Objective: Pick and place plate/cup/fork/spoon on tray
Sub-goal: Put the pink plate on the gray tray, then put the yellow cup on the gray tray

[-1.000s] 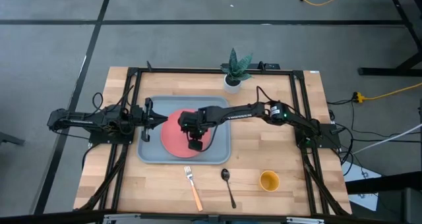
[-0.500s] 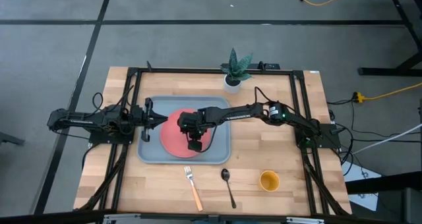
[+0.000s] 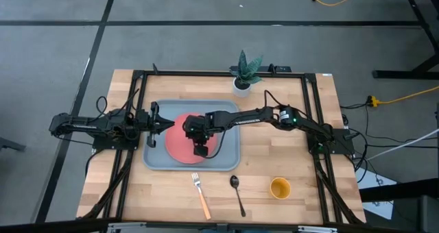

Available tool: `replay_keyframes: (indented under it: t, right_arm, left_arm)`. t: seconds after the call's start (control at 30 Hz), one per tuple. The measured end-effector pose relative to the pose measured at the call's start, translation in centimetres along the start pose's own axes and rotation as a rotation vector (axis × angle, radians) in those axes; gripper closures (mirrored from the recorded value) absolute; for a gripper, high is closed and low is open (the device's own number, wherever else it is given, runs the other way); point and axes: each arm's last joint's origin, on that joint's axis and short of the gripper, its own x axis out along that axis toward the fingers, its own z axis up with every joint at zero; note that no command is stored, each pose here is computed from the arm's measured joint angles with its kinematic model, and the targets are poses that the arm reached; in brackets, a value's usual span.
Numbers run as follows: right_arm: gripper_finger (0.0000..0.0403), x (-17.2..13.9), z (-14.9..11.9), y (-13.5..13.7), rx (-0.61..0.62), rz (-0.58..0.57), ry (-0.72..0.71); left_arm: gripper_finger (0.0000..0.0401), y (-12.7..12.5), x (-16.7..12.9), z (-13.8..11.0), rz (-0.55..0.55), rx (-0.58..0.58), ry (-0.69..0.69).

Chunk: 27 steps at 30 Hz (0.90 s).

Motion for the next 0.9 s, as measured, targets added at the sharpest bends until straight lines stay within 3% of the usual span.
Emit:
replay_keyframes:
  t: [0.23, 0.37, 0.67, 0.8, 0.9]
  right_arm:
    - [0.0393, 0.3, -0.1, -1.9, 0.034, -0.024, -0.002]
    - [0.0393, 0.1, -0.1, -2.8, 0.032, -0.122, -0.005]
    - [0.0393, -4.4, 3.3, -2.0, -0.018, -0.094, -0.066]
    - [0.0393, -6.9, 3.7, -0.9, -0.023, -0.085, 0.017]
    - [0.0393, -7.3, 2.6, 0.1, -0.015, -0.079, 0.14]
  left_arm:
    - [0.0374, 0.0, 0.0, 0.0, 0.0, 0.0, 0.0]
    - [0.0374, 0.0, 0.0, 0.0, 0.0, 0.0, 0.0]
    - [0.0374, 0.0, 0.0, 0.0, 0.0, 0.0, 0.0]
    - [0.0374, 0.0, 0.0, 0.0, -0.001, 0.0, 0.0]
    - [0.0374, 0.0, 0.0, 0.0, 0.0, 0.0, 0.002]
